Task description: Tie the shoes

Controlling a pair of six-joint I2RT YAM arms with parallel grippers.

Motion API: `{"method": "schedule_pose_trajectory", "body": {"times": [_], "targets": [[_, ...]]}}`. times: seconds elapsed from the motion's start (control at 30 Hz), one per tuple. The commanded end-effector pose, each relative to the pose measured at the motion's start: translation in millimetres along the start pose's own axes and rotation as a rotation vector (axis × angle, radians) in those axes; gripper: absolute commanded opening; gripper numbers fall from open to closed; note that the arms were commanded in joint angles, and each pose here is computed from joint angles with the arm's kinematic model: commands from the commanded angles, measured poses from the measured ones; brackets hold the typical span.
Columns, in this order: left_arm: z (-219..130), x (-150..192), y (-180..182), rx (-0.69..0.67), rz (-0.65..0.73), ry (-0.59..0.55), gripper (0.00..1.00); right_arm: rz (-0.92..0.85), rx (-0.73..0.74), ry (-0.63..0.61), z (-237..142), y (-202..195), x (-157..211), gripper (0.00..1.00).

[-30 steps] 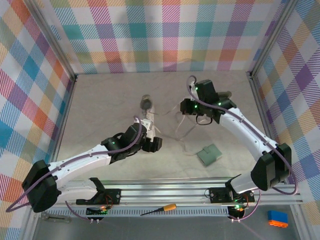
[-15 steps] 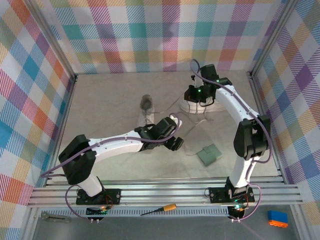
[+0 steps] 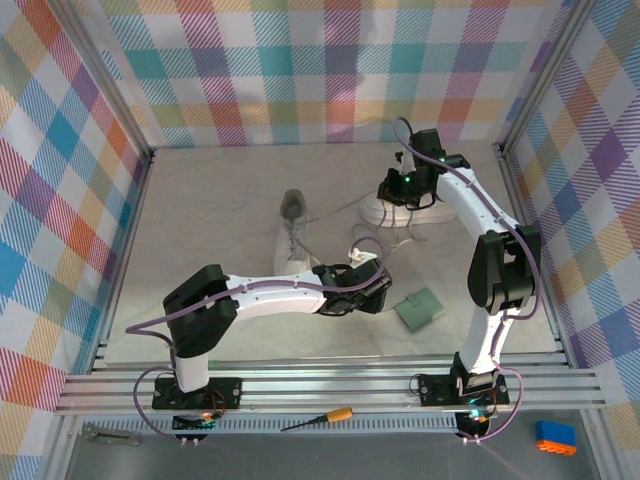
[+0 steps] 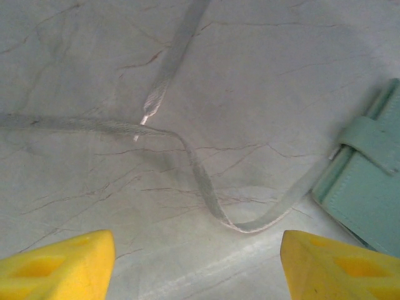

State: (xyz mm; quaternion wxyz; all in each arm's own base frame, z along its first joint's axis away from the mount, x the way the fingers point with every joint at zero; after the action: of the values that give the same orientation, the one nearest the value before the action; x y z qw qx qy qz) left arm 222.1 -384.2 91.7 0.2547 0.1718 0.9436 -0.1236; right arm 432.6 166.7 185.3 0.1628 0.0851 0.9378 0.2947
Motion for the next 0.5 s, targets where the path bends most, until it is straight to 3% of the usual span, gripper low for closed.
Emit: {"method": "schedule_pose_trajectory", "body": {"times": [0.0,0.47], "targets": [[3.1,-3.2,-0.7,-0.038,-0.055,0.007,0.7,0.005,-0.024,-0.009,-5.9,5.2,-3.7,0.02],[41.8,-6.4,4.9,-0.105,-0.098,0.098,0.66,-0.013,-0.02,0.008,1.0,-0.5,-3.3,0.02]]}}
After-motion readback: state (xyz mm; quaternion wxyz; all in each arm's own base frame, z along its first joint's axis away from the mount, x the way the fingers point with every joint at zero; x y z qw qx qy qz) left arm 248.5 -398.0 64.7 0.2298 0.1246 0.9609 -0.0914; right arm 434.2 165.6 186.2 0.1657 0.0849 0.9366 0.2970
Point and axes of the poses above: each hand's point on the last joint's axis, 136 mm out from that joint toward the fingers, its own z axis out along the fingers, its own y axis along the line the jaws close on, x = y × z, the point moved 2 cm from there along -z, back along the fingers, and after that the axes turned 4 degrees about z, right-handed, at the moved point
